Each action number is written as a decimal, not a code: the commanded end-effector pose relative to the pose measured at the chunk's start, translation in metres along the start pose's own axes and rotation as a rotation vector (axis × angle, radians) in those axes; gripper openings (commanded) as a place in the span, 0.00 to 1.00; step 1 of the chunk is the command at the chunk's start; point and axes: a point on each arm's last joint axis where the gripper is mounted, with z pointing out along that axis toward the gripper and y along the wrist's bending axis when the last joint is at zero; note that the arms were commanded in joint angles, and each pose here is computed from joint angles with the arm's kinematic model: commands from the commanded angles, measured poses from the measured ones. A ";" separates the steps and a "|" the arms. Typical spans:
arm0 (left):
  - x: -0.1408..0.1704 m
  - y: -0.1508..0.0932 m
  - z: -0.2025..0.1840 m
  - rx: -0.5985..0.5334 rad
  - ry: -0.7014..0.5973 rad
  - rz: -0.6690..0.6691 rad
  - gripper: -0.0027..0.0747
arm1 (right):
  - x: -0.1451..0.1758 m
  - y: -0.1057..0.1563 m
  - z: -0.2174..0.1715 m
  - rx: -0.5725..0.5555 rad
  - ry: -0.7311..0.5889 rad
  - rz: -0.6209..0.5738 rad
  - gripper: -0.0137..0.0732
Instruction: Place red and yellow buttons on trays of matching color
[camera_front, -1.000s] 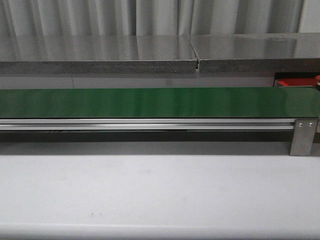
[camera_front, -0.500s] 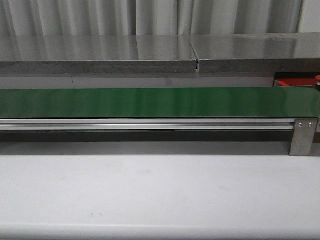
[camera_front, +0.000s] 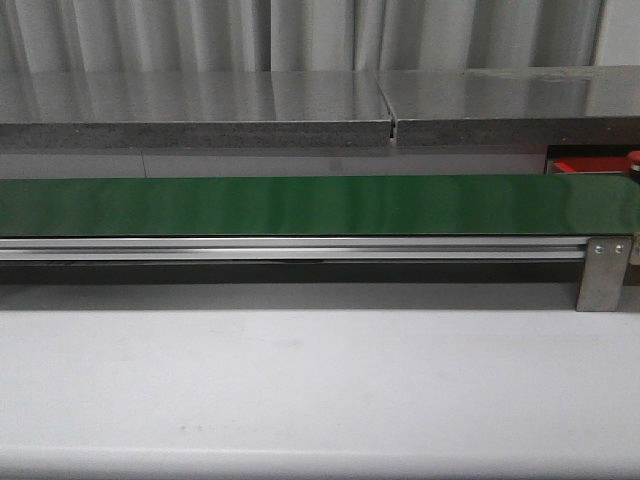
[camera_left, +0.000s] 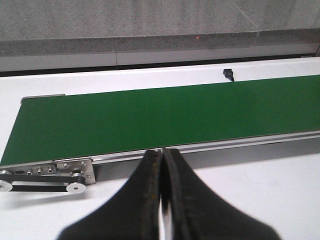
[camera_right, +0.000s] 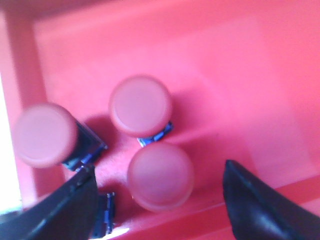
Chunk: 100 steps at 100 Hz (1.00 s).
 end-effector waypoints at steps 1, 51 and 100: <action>-0.013 -0.001 -0.003 -0.001 -0.082 -0.009 0.01 | -0.032 0.001 -0.054 -0.004 -0.172 -0.016 0.77; -0.013 -0.001 -0.003 -0.001 -0.082 -0.009 0.01 | -0.026 0.068 -0.155 -0.132 -0.270 -0.203 0.03; -0.013 -0.001 -0.003 -0.001 -0.082 -0.009 0.01 | 0.037 0.093 -0.213 -0.245 -0.311 -0.293 0.02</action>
